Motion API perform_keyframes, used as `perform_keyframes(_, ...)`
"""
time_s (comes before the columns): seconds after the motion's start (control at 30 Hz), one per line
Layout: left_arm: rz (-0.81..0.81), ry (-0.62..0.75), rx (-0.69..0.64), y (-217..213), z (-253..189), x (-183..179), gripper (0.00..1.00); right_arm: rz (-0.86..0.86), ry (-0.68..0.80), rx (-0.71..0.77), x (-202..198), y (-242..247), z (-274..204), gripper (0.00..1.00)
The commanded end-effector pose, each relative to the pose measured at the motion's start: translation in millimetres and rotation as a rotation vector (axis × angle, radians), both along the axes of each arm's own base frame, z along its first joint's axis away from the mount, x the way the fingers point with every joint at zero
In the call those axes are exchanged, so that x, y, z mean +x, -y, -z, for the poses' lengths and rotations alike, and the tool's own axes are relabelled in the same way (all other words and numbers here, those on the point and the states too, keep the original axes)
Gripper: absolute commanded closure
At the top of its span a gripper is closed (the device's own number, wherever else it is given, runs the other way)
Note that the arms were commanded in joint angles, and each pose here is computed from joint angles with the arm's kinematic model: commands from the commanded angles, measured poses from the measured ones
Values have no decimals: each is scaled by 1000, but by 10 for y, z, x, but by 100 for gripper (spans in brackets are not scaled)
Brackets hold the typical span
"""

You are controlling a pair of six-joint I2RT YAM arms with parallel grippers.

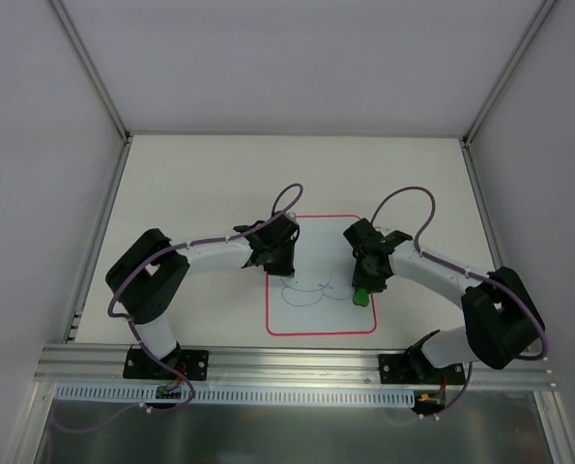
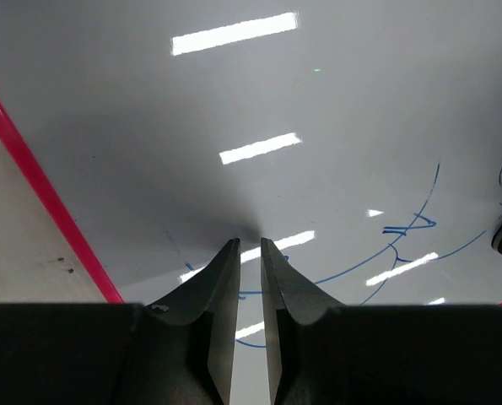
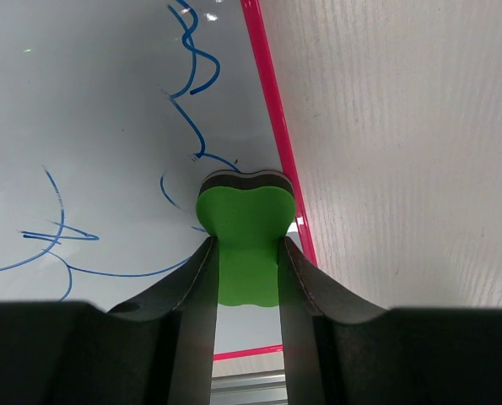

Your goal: Erase the whiteboard

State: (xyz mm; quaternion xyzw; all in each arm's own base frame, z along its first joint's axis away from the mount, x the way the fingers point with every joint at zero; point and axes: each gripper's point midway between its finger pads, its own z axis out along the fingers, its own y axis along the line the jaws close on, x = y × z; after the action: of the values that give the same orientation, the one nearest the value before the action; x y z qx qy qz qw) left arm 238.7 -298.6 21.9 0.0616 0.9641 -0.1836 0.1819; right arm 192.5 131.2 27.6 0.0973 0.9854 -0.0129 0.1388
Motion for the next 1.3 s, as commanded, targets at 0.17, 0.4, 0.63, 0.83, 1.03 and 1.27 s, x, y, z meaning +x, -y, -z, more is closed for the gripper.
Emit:
perform_keyframes(0.17,-4,4,87,-176,159,-52,84,18,-46,-16,-76,43,102,100)
perform_keyframes(0.4,5,-83,136,-328,382,-269,90,33,-10,-8,227,34,9,100)
perform_keyframes(0.63,7,-122,164,-424,465,-380,93,52,0,-2,770,24,-63,100)
perform_keyframes(0.83,7,-127,170,-422,476,-379,94,46,-27,18,1137,-125,37,100)
perform_keyframes(1.03,6,-128,173,-414,475,-368,94,41,-90,21,877,-101,167,100)
perform_keyframes(1.27,-2,-121,165,-363,448,-317,95,-40,-120,40,158,-83,155,100)
